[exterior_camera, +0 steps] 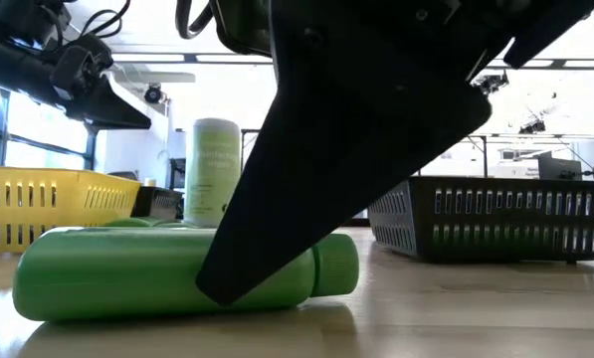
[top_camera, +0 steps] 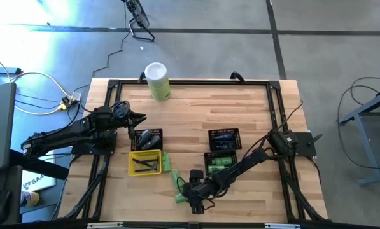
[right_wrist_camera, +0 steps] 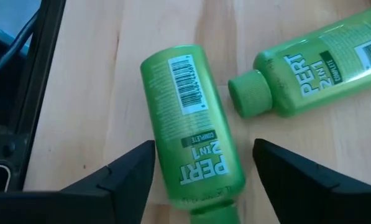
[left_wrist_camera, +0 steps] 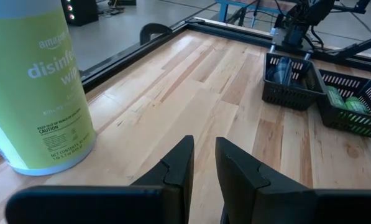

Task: Pick & Place Travel size toiletries
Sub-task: Put the green shampoo into the bottom right black bin

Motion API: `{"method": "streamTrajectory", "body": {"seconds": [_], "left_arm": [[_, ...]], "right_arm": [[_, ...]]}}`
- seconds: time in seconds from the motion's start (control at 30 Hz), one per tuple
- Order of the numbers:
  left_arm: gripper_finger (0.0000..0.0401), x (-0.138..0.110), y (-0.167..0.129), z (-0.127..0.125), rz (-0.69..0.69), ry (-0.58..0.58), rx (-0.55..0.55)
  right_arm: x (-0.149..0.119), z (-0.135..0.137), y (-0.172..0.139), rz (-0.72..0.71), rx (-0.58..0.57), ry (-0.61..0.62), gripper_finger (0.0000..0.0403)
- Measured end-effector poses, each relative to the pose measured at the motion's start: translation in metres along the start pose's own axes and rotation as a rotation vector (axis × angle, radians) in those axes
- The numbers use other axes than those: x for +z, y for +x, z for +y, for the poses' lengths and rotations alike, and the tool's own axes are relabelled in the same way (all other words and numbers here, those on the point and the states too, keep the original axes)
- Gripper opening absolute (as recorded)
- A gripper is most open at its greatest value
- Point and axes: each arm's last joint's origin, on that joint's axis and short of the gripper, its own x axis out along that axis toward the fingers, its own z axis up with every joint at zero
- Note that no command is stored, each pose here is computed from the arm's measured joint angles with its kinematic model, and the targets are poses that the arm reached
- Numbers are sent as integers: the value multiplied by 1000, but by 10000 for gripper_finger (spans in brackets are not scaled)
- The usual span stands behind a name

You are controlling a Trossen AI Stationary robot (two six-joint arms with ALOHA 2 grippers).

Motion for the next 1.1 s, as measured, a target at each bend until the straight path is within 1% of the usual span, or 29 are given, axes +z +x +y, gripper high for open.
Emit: {"method": "streamTrajectory", "body": {"seconds": [0.53,0.63,0.83,1.0,1.1], "left_arm": [[63,0,0,0,0,0,0],[63,0,0,0,0,0,0],[63,0,0,0,0,0,0],[63,0,0,0,0,0,0],[63,0,0,0,0,0,0]], "right_arm": [[0,-1,0,-2,-20,0,182],[0,-1,0,-2,-20,0,179],[0,-1,0,-1,-19,0,188],[0,-1,0,0,-18,0,182],[0,-2,-3,15,-14,22,180]]}}
